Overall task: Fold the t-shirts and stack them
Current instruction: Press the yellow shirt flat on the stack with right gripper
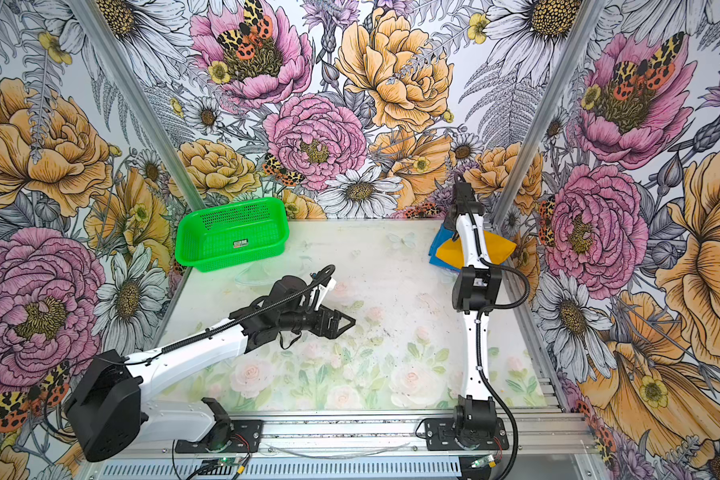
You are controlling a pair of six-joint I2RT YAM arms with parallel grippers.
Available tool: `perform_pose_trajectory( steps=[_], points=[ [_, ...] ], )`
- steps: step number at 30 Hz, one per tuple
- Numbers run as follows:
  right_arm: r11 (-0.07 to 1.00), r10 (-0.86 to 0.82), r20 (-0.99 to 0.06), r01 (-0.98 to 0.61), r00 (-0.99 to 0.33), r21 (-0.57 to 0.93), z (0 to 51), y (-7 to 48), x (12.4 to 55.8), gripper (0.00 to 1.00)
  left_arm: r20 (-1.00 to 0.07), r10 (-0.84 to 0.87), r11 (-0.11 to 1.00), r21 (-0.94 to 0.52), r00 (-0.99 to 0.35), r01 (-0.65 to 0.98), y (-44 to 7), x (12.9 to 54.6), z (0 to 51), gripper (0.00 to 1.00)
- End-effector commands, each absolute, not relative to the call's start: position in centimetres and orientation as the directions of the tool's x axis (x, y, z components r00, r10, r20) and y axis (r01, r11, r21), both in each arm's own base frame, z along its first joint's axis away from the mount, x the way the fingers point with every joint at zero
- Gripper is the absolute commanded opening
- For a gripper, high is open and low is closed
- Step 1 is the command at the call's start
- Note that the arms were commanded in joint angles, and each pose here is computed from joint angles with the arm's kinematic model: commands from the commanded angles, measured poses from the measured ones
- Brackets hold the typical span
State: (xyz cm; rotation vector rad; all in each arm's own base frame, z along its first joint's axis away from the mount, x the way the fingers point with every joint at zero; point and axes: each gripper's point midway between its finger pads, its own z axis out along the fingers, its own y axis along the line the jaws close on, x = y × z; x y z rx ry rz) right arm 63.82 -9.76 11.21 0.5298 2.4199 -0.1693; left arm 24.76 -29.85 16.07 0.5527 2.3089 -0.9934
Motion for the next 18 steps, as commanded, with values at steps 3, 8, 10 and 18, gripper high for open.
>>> perform_pose_trajectory(
  steps=[3,8,10,18],
  points=[
    [0.914,0.370,-0.729,0.368,-0.576,0.173,18.4,-9.5,65.7,0.14,-0.649,0.115,0.642,-0.529,-0.752,0.555,-29.6,25.3,16.6,0.99],
    [0.919,0.383,-0.748,0.305,-0.542,0.249,21.3,-9.5,65.8,0.59,-0.643,0.119,0.639,-0.533,-0.756,0.554,-29.8,25.3,16.5,0.99],
    [0.917,0.389,-0.755,0.298,-0.528,0.264,23.1,-9.8,65.2,0.69,-0.641,0.116,0.638,-0.537,-0.758,0.552,-29.9,25.4,16.5,0.99],
    [0.867,0.495,-0.657,0.370,-0.569,0.333,25.6,-12.2,57.2,0.77,-0.651,0.123,0.607,-0.548,-0.749,0.576,-30.8,25.2,17.7,0.99]
  ],
)
